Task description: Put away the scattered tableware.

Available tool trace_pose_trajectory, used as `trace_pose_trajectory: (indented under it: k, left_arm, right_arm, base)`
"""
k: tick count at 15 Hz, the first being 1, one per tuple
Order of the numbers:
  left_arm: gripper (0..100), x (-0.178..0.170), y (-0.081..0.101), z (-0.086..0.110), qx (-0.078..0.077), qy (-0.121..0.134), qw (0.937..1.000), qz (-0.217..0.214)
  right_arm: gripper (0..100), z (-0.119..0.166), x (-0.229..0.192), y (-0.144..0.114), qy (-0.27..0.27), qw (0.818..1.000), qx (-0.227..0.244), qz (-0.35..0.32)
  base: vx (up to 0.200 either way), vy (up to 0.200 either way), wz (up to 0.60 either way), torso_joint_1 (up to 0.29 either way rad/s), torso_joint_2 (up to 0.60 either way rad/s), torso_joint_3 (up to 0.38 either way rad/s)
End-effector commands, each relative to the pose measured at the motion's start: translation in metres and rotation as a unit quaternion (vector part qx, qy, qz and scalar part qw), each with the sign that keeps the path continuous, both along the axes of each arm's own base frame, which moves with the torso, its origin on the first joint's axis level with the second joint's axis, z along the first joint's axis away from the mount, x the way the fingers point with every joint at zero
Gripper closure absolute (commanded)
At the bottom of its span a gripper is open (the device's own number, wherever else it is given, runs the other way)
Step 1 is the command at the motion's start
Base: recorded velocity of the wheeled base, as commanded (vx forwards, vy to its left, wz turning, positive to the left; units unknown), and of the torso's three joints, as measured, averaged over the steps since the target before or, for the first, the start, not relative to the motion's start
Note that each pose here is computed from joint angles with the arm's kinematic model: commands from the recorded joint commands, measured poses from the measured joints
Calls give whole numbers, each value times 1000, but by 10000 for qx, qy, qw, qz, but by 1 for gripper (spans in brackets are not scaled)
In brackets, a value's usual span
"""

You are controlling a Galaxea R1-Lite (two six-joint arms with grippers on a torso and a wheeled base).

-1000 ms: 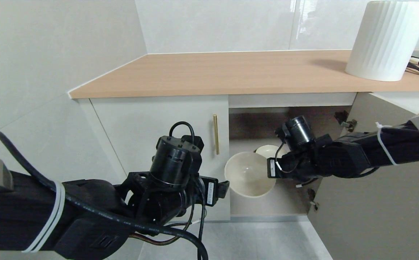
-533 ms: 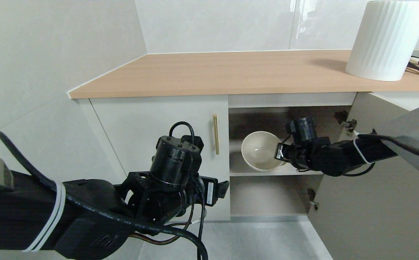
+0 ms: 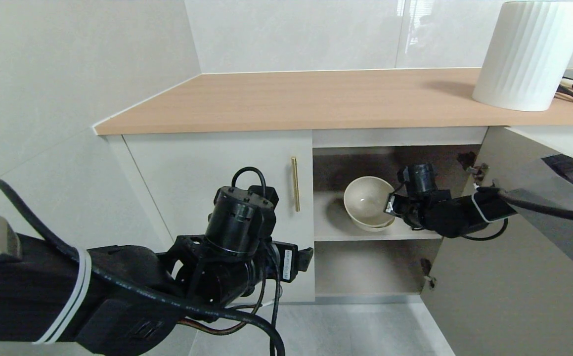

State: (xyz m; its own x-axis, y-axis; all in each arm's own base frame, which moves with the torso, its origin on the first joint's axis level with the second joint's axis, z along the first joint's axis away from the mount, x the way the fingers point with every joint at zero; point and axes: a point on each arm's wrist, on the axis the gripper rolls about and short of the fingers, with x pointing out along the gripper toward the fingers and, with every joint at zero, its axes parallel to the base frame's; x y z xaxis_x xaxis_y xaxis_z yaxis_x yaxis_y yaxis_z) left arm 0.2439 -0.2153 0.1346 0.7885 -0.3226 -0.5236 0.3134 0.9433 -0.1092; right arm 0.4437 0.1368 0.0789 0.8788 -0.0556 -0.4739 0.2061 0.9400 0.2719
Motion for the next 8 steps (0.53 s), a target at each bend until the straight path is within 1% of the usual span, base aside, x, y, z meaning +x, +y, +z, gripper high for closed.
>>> trace_pose_trajectory:
  k: [1,4,8]
  left_arm:
    - [0,0,0,-1,11,8,10000,4]
    - [0,0,0,0,6,2,10000,4]
    - [0,0,0,-1,8,11,10000,-2]
  right_arm:
    - [100,-12,11,-4,42,10000,-14,-80]
    - [100,-17,23,-15,-20,9997,-6,-238]
    - [100,-26,33,-12,-41,9997,-7,-235]
  base:
    - [0,0,0,0,0,0]
    - [0,0,0,0,0,0]
    - [0,0,0,0,0,0]
